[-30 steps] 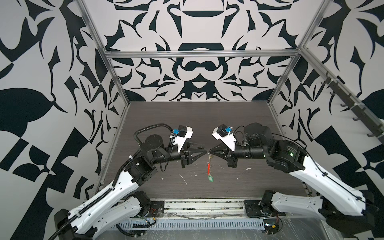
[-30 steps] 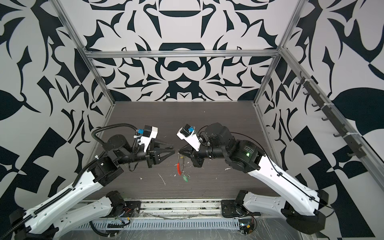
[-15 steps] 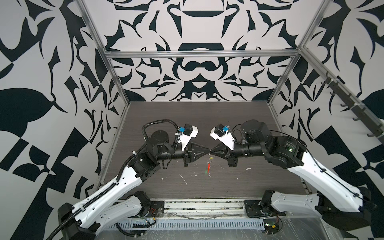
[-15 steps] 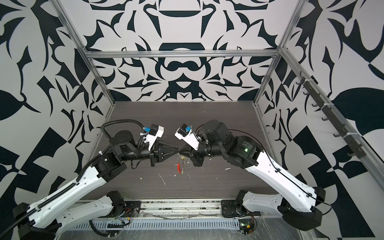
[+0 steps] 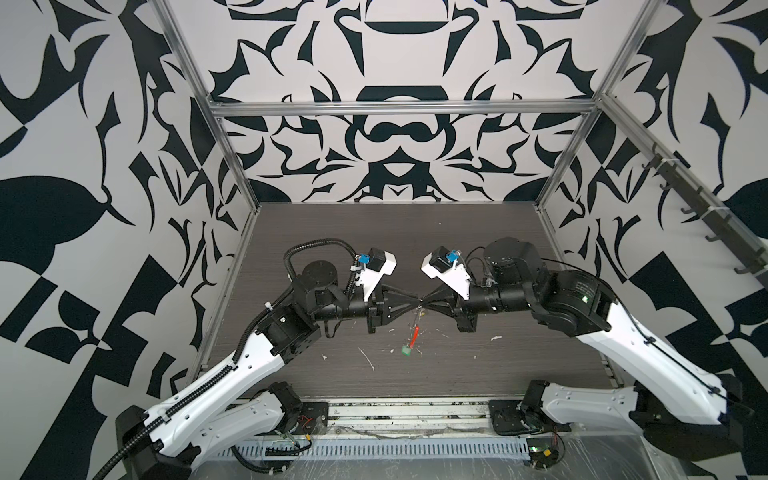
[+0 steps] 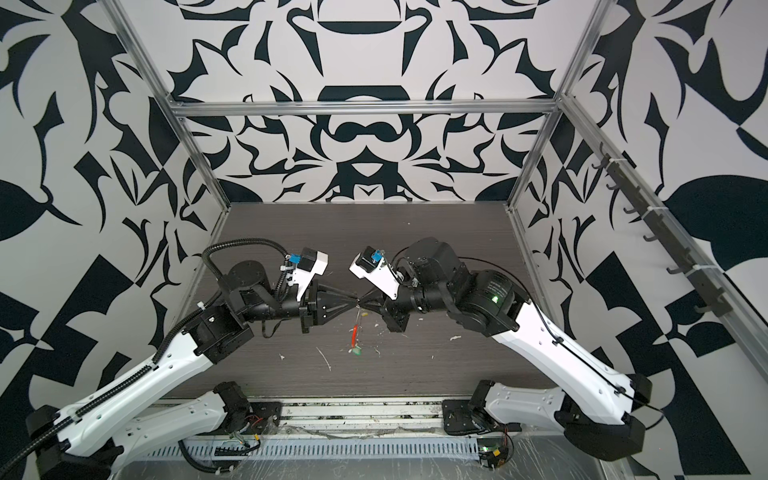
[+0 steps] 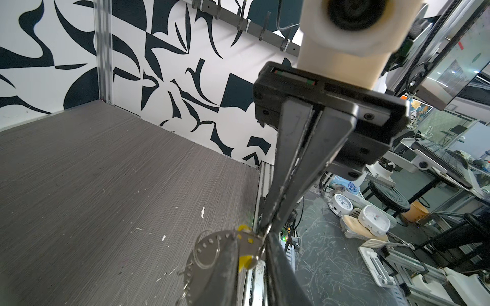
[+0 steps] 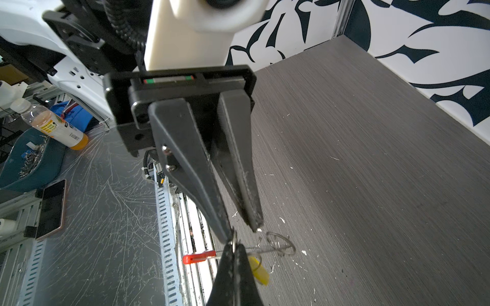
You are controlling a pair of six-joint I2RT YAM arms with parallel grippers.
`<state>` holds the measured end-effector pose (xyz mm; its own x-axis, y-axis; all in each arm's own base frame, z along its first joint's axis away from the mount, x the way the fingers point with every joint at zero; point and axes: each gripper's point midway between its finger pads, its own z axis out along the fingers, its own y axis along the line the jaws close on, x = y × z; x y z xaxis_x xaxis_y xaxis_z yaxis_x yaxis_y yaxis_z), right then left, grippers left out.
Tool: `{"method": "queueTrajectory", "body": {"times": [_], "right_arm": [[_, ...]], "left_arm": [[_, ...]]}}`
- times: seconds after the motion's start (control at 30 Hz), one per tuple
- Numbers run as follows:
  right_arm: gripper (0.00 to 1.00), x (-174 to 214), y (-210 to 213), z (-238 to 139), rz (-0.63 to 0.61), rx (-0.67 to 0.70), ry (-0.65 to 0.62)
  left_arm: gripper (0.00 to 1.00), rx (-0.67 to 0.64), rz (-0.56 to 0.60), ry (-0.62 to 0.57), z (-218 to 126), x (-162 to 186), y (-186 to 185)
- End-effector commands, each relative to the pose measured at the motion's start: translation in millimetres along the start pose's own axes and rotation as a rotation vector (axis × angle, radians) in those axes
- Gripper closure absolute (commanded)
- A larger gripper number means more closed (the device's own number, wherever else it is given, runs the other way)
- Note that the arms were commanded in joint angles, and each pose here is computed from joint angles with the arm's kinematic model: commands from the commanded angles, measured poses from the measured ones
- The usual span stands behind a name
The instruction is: Remove the keys from the keyring
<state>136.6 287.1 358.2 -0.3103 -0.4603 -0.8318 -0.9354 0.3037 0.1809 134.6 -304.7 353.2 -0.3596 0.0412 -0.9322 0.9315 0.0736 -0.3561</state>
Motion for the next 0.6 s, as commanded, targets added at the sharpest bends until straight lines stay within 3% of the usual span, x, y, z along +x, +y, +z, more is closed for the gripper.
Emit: {"method": "queueTrajectory", "body": {"times": [0.0, 0.1, 0.23, 0.4, 0.57], "right_arm": [[1.00, -24.4, 3.4, -9.9, -0.029, -0.005, -0.084], [1.00, -28.2, 3.1, -10.3, -0.028, -0.001, -0.099], [1.00, -31.6, 2.7, -9.2, -0.024, -0.002, -0.117], [1.00, -36.8, 3.6, -9.9, -0.018, -0.008, -0.163], [0.71, -36.1, -7.6, -20.3, -0.020, 0.076, -0.288]], "left_arm": [[0.79, 0.031, 0.009, -0.010, 1.6, -4.7, -5.0], [0.84, 0.034, 0.009, -0.013, 1.8, -4.8, -5.2], [1.00, 0.035, 0.011, -0.020, 1.0, -4.6, -5.7], [1.00, 0.010, 0.025, -0.074, -2.7, -8.2, -2.6], [1.00, -0.015, 0.065, -0.167, -13.5, -19.2, -5.5]]}}
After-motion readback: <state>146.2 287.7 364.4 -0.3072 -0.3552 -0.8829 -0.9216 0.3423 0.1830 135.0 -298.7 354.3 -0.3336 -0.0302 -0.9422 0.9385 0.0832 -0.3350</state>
